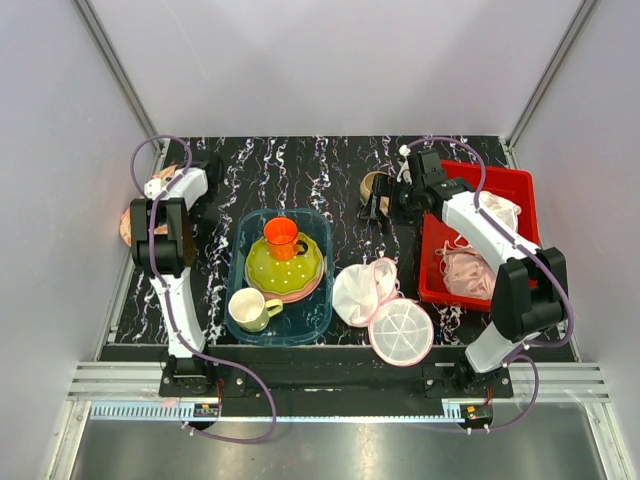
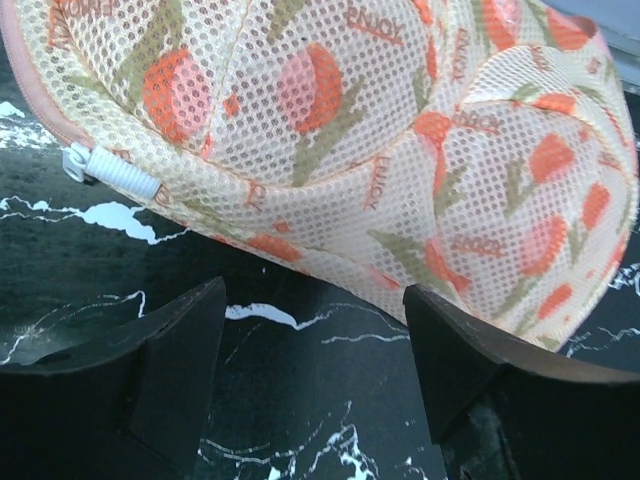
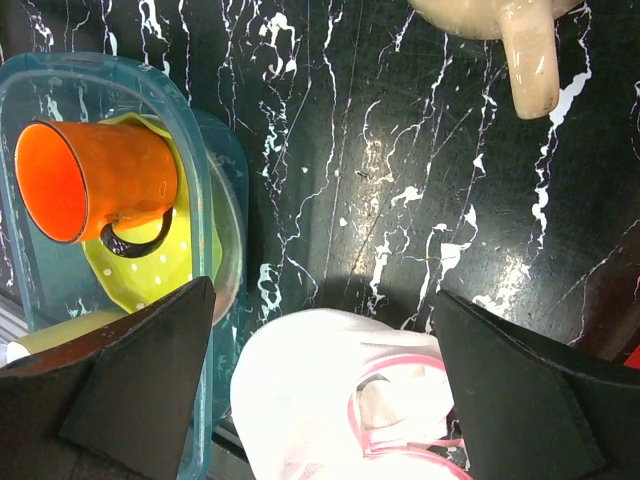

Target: Unzip the laundry bag and remove the bra

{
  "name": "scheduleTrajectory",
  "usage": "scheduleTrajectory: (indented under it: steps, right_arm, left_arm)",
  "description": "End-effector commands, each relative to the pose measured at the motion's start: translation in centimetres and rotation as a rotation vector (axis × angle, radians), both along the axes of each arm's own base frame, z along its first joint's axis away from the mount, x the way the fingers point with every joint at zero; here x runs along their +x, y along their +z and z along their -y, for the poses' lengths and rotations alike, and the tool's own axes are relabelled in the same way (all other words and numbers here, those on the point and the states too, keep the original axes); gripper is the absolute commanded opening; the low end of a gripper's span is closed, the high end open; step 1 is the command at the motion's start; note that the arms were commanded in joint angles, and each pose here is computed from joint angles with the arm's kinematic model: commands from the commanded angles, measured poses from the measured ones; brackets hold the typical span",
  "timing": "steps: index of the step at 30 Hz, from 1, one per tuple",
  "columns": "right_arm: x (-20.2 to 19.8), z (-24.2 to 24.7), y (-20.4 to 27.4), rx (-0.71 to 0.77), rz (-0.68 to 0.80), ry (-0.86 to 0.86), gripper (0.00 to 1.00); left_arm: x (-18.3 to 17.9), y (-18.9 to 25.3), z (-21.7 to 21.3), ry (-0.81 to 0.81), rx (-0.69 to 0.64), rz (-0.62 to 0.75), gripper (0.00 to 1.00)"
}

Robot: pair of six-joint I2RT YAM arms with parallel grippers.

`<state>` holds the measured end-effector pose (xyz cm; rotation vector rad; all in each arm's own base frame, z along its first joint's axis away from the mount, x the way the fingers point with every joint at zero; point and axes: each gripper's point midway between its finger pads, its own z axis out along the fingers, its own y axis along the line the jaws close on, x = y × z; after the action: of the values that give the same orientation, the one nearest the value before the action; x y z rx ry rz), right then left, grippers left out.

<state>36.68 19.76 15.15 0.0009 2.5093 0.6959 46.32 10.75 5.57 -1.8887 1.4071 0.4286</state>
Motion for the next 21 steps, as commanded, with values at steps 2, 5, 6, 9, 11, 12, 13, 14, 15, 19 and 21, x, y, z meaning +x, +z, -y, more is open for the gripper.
scheduleTrajectory:
  steps: [2, 5, 6, 9, 11, 12, 13, 14, 15, 19, 21]
  right_arm:
    - [1.1, -0.1, 1.1, -0.021, 0.034, 0.006, 1.00]
    - [1.2, -0.3, 0.6, -0.019, 0.014, 0.000, 1.00]
    - [1.2, -0.3, 0.5, -0.017, 0.011, 0.002, 1.00]
    - [1.4, -0.6, 0.4, -0.009, 0.007, 0.003, 1.00]
    - [1.4, -0.7, 0.4, -0.004, 0.003, 0.005, 1.00]
    - [1.5, -0.7, 0.2, -0.002, -0.002, 0.002, 1.00]
    - [1.5, -0.8, 0.4, 0.000, 0.000, 0.005, 1.00]
    - [1.5, -0.9, 0.3, 0.003, -0.003, 0.005, 1.00]
    - [1.5, -0.8, 0.3, 0.003, -0.003, 0.003, 1.00]
    - [1.6, -1.0, 0.5, 0.008, -0.001, 0.002, 1.00]
    - [1.5, -1.0, 0.6, 0.009, 0.002, 0.001, 1.00]
  left_arm:
    - [0.9, 0.6, -1.9, 0.050, 0.023, 0.049, 0.75]
    - [0.5, 0.9, -2.6, 0.064, 0.011, 0.081, 0.75]
    - [0.5, 1.0, -2.7, 0.059, 0.001, 0.089, 0.75]
    - [0.3, -0.4, -3.4, 0.057, -0.043, 0.099, 0.75]
    - [0.4, -1.2, -3.8, 0.057, -0.057, 0.086, 0.76]
    - [0.4, -1.6, -3.9, 0.056, -0.067, 0.079, 0.75]
    - [0.3, -2.0, -3.9, 0.057, -0.070, 0.073, 0.71]
    - [0.2, -2.2, -3.8, 0.057, -0.074, 0.068, 0.68]
    - [0.2, -2.4, -3.7, 0.057, -0.082, 0.068, 0.63]
    - [0.1, -2.8, -3.4, 0.040, -0.097, 0.058, 0.00]
    - [-0.3, -2.7, -3.1, 0.030, -0.108, 0.058, 0.00]
